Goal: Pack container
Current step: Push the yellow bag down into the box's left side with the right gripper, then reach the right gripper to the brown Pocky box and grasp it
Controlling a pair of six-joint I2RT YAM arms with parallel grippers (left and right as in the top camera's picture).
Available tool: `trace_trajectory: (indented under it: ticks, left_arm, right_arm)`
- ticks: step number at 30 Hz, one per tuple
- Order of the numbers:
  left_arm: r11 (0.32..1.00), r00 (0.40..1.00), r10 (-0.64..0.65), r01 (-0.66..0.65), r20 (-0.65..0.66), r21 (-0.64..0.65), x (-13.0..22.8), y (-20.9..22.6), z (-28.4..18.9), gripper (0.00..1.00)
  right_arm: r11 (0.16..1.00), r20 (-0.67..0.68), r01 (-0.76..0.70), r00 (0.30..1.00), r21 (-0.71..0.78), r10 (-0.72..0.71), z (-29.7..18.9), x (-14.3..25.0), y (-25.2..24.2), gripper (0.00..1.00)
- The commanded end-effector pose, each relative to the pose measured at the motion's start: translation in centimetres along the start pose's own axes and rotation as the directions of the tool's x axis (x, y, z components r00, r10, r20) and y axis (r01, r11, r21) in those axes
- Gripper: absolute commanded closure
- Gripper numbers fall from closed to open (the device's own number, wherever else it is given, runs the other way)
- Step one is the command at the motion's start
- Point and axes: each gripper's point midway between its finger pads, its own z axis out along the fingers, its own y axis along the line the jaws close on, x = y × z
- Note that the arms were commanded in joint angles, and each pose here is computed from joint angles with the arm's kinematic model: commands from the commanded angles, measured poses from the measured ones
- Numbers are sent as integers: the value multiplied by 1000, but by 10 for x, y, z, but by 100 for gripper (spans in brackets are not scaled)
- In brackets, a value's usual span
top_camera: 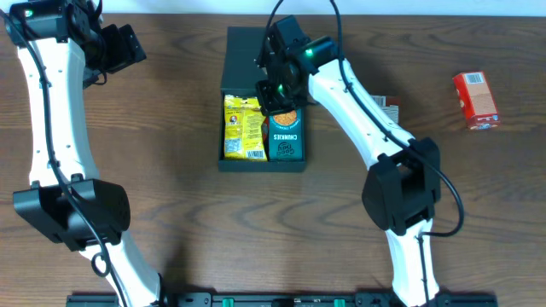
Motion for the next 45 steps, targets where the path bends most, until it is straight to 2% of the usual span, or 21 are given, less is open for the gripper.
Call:
trace_trajectory:
  ticks: [1,10,17,21,25,30,31,33,34,35,38,42,45]
  left_arm:
    - [1000,1000,4,-4,-6,-1,0,3,2,5]
    - [1000,1000,3,-4,-6,-1,0,3,2,4]
    - [1000,1000,4,-4,-4,-1,0,3,2,5]
    - [1000,1000,5,-5,1,1,-2,2,2,5]
    - [1000,1000,5,-5,3,1,-2,2,2,5]
    - [1000,1000,5,-5,2,1,-2,2,2,4]
    - [1000,1000,5,-5,2,1,-2,2,2,4]
    - [1000,1000,5,-5,2,1,-2,2,2,4]
    - [1000,1000,5,-5,0,0,-2,2,2,5]
    - [1000,1000,5,-5,-2,-1,-1,3,2,5]
    - [1000,1000,5,-5,-2,-1,-1,3,2,5]
    - [1000,1000,5,-5,-2,0,-1,3,2,4]
    - [1000,1000,5,-5,-2,-1,-1,3,2,5]
  right_arm:
    - [995,-69,46,996,-84,-51,23,15,10,99]
    - [995,-181,56,981,-79,-70,59,41,7,99]
    - [994,-166,71,982,-87,-85,56,36,5,99]
    - [988,-99,107,988,-114,-118,27,19,14,99]
    - [984,35,143,989,-106,-140,-24,-9,19,99]
    - [988,196,150,968,42,-155,-91,-36,-13,99]
    - [987,211,139,965,80,-153,-100,-38,-24,96]
    - [981,221,104,965,165,-139,-116,-39,-53,64]
    - [976,212,91,968,197,-133,-120,-36,-66,58]
    - [971,197,85,972,222,-130,-123,-33,-77,47]
    - [938,133,40,987,344,-91,-127,-19,-117,1]
    - [847,60,-28,998,531,-5,-139,1,-175,1]
    - [829,21,-65,998,556,63,-137,16,-203,1]
